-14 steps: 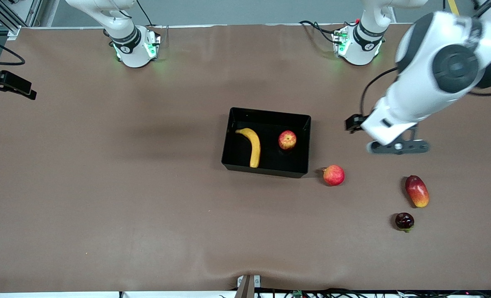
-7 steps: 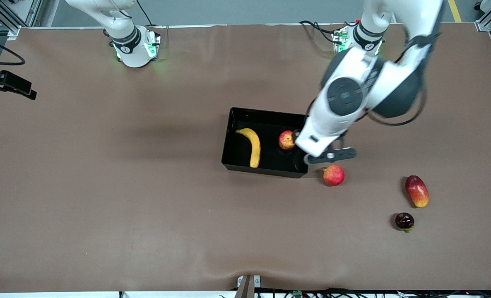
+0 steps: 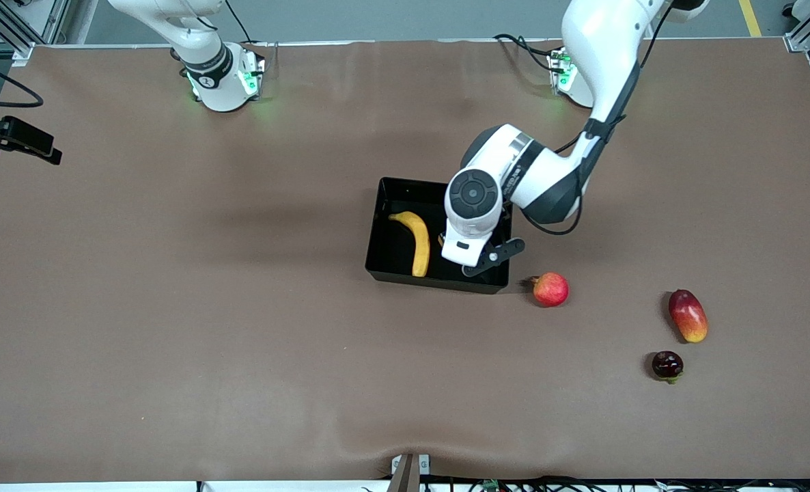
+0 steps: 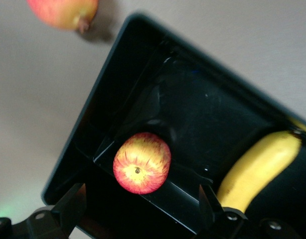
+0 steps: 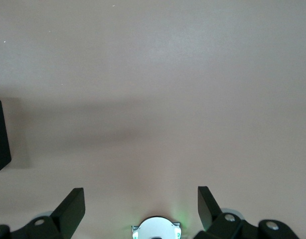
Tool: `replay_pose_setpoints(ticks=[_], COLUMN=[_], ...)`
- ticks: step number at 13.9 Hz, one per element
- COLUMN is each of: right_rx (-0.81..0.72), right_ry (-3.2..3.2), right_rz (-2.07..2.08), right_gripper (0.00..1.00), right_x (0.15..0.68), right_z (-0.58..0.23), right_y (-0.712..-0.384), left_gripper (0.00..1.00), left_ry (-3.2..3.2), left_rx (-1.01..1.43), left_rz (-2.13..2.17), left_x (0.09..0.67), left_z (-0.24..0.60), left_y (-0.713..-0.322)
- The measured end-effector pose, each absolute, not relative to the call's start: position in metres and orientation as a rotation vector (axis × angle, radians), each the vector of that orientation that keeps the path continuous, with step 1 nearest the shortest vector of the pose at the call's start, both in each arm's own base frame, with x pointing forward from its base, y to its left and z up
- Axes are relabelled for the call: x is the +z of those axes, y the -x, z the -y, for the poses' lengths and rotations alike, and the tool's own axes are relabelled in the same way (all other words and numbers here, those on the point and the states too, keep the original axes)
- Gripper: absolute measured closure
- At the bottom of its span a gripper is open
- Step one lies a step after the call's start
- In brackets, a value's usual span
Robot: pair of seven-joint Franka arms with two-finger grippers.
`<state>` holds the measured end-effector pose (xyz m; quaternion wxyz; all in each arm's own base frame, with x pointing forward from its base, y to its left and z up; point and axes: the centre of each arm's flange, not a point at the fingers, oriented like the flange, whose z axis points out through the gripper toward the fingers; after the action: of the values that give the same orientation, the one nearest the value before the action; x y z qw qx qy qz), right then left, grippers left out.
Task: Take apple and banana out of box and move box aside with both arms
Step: 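Lower the left gripper and close it on the apple, then carry the apple beside the mango while the right gripper reaches forward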
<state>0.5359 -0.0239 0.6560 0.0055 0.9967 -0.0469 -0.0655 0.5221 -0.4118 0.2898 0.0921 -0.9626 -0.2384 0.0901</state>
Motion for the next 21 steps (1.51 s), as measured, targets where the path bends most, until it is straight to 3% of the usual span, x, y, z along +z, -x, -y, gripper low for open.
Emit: replay_pose_setpoints(ticks=[11, 12, 13, 17, 21], right_rx=[-0.205, -0.205, -0.205, -0.205, -0.204], right_ry=[-3.120, -3.120, -3.120, -3.120, -3.120], right_rz=[0.156, 0.155, 0.154, 0.153, 0.155], right_gripper=[0.00, 0.00, 0.00, 0.00, 0.00], right_x=[0.656, 0.656, 0.656, 0.656, 0.656], right_z=[0.027, 0.027, 0.026, 0.026, 0.027], right_y=[-0.536, -0.536, -0.536, -0.536, -0.536], left_gripper=[0.00, 0.07, 0.20, 0.25, 0.25], left_ry=[2.789, 2.786, 2.786, 2.841, 2.871], left_rx=[0.230, 0.234, 0.234, 0.171, 0.138], left_rz=[0.842, 0.843, 0.842, 0.821, 0.763], left_x=[0.213, 0.209, 0.208, 0.232, 0.316], left_z=[0.395, 0.395, 0.395, 0.402, 0.399], left_y=[-0.488, -0.487, -0.487, -0.504, -0.540])
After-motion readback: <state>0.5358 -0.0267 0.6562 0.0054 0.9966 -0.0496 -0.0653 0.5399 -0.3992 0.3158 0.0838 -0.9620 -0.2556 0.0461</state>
